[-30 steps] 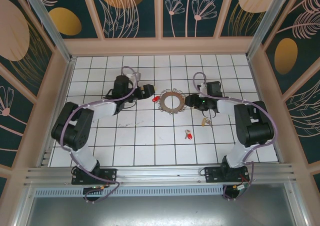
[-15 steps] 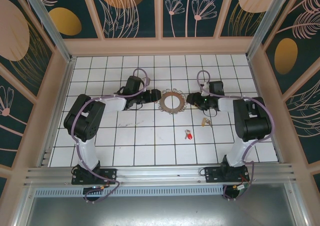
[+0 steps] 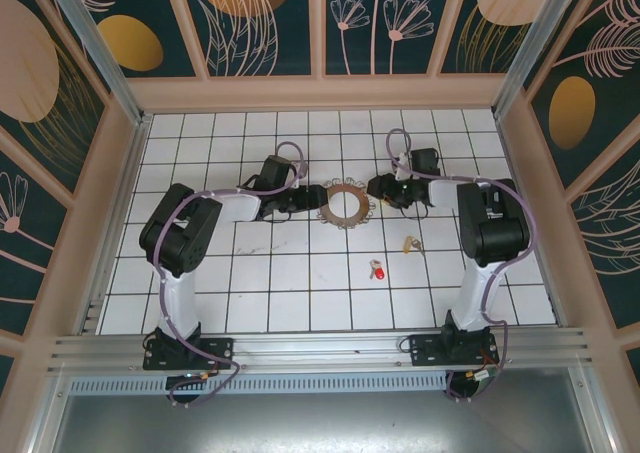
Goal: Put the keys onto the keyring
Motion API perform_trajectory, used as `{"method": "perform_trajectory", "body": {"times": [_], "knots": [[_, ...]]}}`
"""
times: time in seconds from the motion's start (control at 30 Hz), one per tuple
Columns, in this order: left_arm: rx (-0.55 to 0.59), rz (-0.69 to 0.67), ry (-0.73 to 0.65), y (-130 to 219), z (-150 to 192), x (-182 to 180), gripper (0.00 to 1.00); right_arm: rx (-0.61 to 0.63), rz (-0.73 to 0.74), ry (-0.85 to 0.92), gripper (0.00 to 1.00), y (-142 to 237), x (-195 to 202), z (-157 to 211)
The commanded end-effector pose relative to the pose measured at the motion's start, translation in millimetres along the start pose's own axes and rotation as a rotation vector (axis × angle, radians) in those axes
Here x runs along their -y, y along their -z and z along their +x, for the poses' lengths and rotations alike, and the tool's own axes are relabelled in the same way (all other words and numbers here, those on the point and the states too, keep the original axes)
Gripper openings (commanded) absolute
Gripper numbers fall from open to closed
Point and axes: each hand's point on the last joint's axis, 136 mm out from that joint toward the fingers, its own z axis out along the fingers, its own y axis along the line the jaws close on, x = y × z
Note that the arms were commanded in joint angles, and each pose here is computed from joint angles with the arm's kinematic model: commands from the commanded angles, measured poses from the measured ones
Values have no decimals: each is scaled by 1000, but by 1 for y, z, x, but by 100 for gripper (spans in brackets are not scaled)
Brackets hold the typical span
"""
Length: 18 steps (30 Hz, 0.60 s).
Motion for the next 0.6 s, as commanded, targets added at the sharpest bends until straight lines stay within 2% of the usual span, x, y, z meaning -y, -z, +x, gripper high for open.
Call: {"method": "perform_trajectory", "body": {"times": [0.0, 0.2, 0.4, 0.57], "knots": [[-26, 14, 6, -4, 2, 4, 68, -54, -3, 49, 50, -12, 0, 1], [-42, 30, 12, -7, 6, 6, 64, -154, -57, 90, 49, -28, -13, 18], [-58, 23, 22, -11, 11, 1, 63, -196, -86, 115, 48, -33, -18, 28], [-59, 17, 26, -12, 12, -1, 62, -229, -74, 161, 43, -37, -18, 33]]}}
